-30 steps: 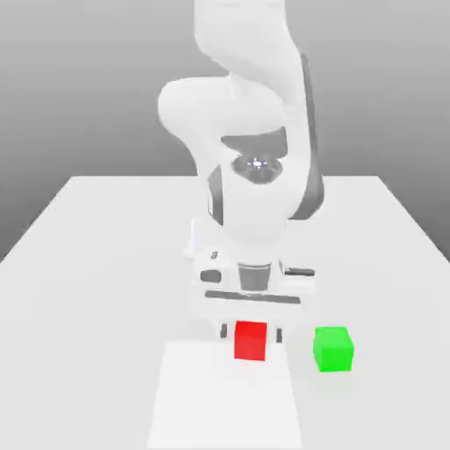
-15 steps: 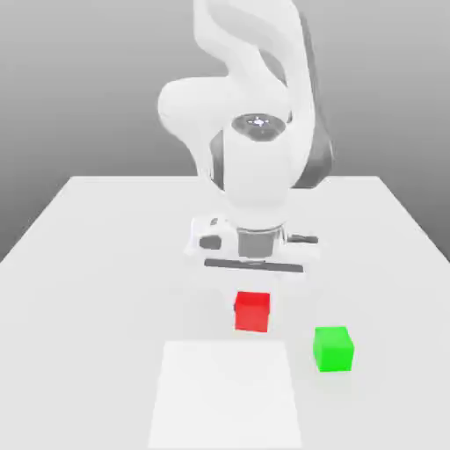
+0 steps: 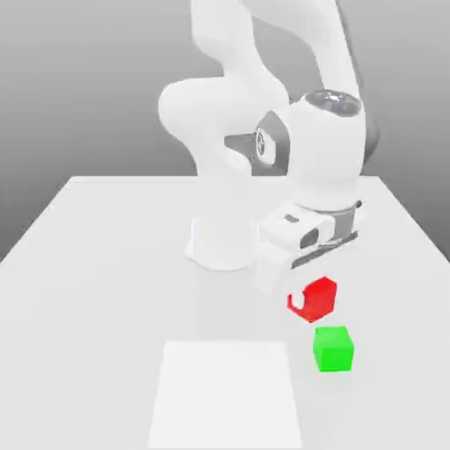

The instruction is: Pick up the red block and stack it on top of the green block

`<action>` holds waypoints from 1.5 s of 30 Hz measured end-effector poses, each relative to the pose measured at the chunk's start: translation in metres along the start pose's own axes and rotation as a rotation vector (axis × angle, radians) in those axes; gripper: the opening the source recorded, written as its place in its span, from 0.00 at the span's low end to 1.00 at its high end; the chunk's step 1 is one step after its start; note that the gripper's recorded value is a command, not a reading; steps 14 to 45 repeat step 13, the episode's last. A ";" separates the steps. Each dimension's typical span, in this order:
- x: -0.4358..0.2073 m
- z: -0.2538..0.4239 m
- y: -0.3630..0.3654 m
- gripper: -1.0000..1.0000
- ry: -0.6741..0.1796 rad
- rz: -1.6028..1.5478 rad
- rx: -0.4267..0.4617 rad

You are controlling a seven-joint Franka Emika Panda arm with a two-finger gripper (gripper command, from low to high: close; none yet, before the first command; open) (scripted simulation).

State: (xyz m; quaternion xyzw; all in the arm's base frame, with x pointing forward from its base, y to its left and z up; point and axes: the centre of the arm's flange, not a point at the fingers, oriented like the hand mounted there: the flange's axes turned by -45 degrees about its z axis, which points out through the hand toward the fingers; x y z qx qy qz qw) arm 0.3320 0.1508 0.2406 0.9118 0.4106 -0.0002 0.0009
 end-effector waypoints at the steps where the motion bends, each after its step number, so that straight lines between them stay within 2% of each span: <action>1: 0.005 -0.002 -0.005 0.00 0.000 -0.057 0.001; 4: 0.015 0.004 -0.015 0.00 0.000 -0.170 0.002; 9: 0.016 0.051 -0.017 0.00 0.000 -0.187 0.001; 10: 0.016 0.057 -0.017 1.00 0.000 -0.188 0.001; 45: 0.016 0.057 -0.017 1.00 0.000 -0.188 0.001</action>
